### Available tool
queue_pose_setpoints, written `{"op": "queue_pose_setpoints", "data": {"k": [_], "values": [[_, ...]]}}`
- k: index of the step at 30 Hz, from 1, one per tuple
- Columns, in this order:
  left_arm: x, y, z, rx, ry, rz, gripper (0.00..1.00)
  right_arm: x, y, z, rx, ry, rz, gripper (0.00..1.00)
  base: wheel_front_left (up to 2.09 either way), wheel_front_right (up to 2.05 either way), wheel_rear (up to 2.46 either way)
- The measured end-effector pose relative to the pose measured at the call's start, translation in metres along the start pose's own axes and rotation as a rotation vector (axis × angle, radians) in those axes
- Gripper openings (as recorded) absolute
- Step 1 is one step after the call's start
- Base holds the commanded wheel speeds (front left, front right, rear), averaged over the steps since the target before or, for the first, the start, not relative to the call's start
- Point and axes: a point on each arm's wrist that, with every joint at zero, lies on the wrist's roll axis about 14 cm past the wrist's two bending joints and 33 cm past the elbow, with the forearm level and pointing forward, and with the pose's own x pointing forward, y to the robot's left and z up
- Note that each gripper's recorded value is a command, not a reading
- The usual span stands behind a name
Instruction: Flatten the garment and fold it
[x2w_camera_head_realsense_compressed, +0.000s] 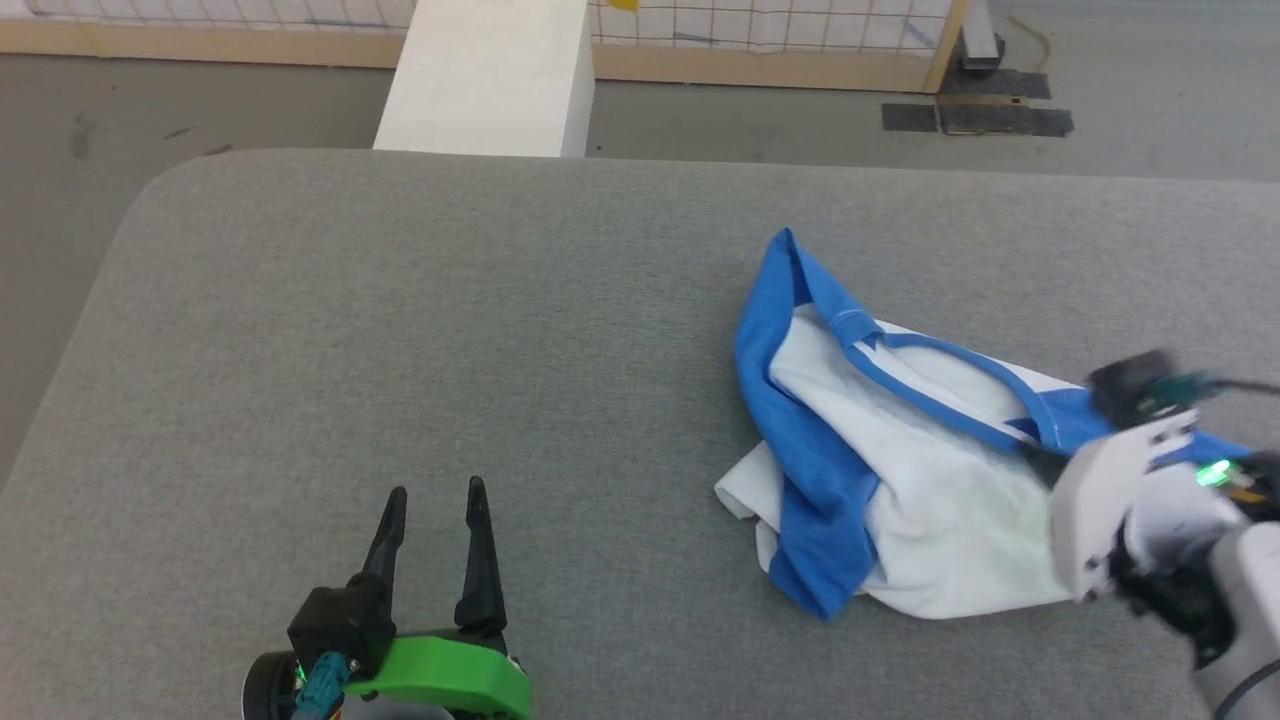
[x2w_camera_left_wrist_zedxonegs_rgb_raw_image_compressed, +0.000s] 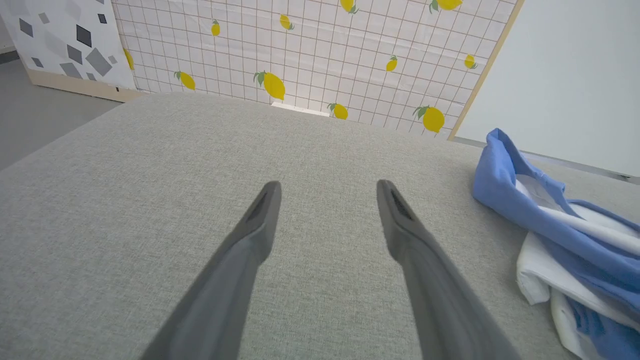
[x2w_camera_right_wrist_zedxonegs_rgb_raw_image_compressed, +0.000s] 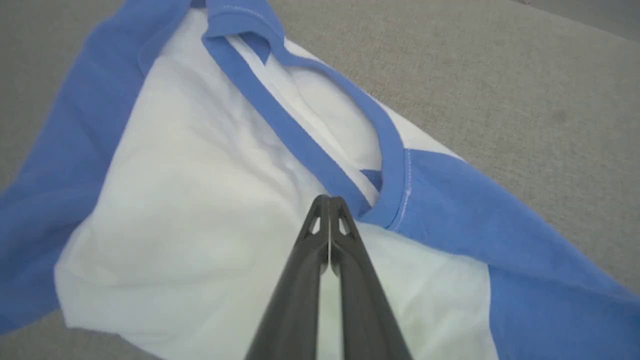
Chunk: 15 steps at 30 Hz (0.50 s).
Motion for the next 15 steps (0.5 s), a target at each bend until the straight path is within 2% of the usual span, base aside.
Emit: {"op": "queue_pose_setpoints", "data": {"k": [6, 10, 11, 12, 13, 14, 15], "values": [[0.003, -0.008, -0.002, -0.011, 0.007, -0.023, 1.00, -0.039, -0.051, 0.041, 0.112, -0.167, -0.101, 0.00, 0.00, 0.00, 0.00], [0.003, -0.009, -0.003, -0.013, 0.009, -0.026, 1.00, -0.062, -0.061, 0.016, 0.148, -0.125, -0.138, 0.00, 0.00, 0.00, 0.00], [0.003, -0.009, -0.004, -0.014, 0.012, -0.026, 1.00, -0.066, -0.060, 0.007, 0.161, -0.112, -0.141, 0.11, 0.00, 0.00, 0.00], [0.003, -0.009, -0.005, -0.014, 0.015, -0.027, 1.00, -0.069, -0.058, 0.000, 0.170, -0.104, -0.141, 0.33, 0.00, 0.00, 0.00], [0.003, -0.009, -0.006, -0.014, 0.018, -0.027, 1.00, -0.071, -0.056, -0.004, 0.180, -0.104, -0.140, 0.90, 0.00, 0.00, 0.00], [0.003, -0.009, -0.007, -0.013, 0.022, -0.028, 1.00, -0.071, -0.052, -0.006, 0.194, -0.111, -0.136, 1.00, 0.00, 0.00, 0.00], [0.003, -0.009, -0.008, -0.013, 0.026, -0.030, 1.00, -0.071, -0.047, -0.008, 0.205, -0.116, -0.127, 1.00, 0.00, 0.00, 0.00]]}}
